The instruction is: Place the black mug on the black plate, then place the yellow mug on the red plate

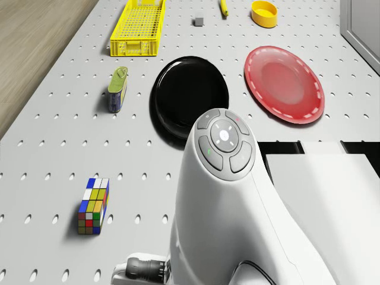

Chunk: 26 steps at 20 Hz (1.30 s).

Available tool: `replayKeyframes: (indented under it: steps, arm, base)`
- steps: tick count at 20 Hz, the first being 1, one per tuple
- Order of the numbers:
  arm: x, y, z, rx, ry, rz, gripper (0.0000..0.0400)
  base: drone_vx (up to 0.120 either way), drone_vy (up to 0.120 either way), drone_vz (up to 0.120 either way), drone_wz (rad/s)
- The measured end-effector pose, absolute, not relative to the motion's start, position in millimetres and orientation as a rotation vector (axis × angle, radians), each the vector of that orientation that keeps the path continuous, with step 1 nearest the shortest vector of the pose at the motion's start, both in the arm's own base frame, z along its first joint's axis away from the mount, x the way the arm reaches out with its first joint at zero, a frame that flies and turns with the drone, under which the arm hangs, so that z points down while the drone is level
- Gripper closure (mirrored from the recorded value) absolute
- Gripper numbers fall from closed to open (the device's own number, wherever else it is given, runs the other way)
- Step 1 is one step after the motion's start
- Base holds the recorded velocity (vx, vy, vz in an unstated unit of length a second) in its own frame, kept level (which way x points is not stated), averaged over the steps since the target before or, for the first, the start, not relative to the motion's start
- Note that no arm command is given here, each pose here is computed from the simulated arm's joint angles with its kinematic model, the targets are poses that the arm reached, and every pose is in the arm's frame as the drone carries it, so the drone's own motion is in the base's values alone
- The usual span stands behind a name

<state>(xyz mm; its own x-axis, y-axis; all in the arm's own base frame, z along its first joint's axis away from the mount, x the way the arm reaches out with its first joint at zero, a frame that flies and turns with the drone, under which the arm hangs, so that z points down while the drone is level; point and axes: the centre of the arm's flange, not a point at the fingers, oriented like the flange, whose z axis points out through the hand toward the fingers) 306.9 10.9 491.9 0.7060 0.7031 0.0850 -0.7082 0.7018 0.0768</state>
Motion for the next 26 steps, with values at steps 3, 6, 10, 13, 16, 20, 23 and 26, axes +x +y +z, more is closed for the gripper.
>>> replayKeyframes:
  steps: [3, 6, 10, 13, 16, 20, 23, 26]
  arm:
    - [306.8, 6.3, 491.3, 0.062, -0.030, 0.785, 0.0000]
    - [306.8, 3.5, 491.0, 0.036, -0.019, 0.785, 0.0000]
    - [306.8, 1.6, 490.9, 0.018, -0.010, 0.784, 0.0000]
    - [306.8, 0.8, 490.8, 0.011, -0.007, 0.784, 0.0000]
    - [306.8, 0.4, 490.8, 0.006, -0.005, 0.784, 0.0000]
    - [306.8, 0.1, 490.8, 0.003, -0.003, 0.784, 0.0000]
    - [306.8, 0.0, 490.8, 0.002, -0.003, 0.784, 0.0000]
    - [306.8, -0.1, 490.8, 0.002, -0.003, 0.784, 0.0000]
  base:
    - [0.120, -0.107, -0.120, 0.000]
    - [0.120, 0.000, -0.080, 0.000]
    - [0.120, 0.000, -0.060, 0.000]
    - [0.027, 0.000, -0.120, 0.000]
    - [0.000, 0.000, -0.120, 0.000]
    - [0.070, 0.000, -0.120, 0.000]
    - [0.053, 0.000, -0.120, 0.000]
    - [0.000, 0.000, -0.120, 0.000]
